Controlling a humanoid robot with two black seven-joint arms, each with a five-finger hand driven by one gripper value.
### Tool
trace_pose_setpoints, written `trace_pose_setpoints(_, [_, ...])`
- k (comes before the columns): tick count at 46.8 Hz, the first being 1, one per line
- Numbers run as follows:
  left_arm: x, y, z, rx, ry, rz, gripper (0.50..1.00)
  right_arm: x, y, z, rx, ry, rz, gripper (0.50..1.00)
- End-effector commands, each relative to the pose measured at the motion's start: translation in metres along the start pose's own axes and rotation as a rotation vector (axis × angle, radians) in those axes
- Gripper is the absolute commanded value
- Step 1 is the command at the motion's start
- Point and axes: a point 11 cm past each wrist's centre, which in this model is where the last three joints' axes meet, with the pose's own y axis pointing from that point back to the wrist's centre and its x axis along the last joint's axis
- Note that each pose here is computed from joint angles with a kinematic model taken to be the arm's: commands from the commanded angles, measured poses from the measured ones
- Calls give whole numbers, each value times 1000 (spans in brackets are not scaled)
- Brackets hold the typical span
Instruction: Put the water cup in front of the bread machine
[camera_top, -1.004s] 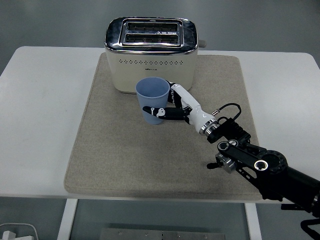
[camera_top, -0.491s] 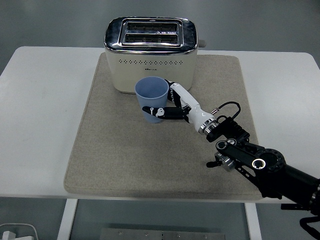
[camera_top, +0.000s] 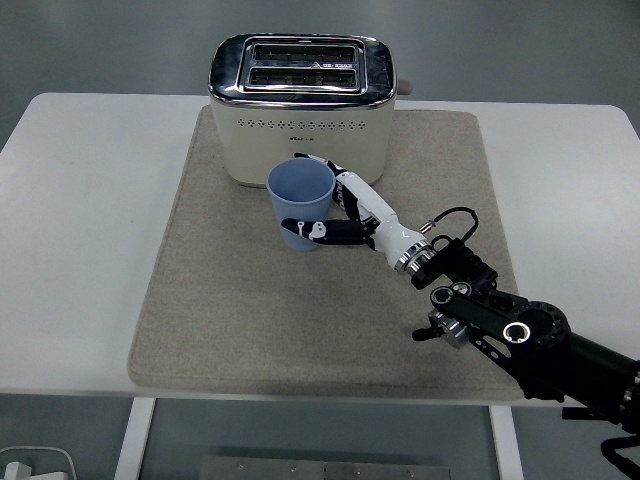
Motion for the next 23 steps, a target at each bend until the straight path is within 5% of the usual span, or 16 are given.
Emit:
trace_pose_setpoints(1, [0,0,0,-2,0,0,1000,1,0,0,3,2,2,913])
trace_pose_setpoints(23, [0,0,0,-1,-1,0,1000,4,2,-3,18,7,6,913])
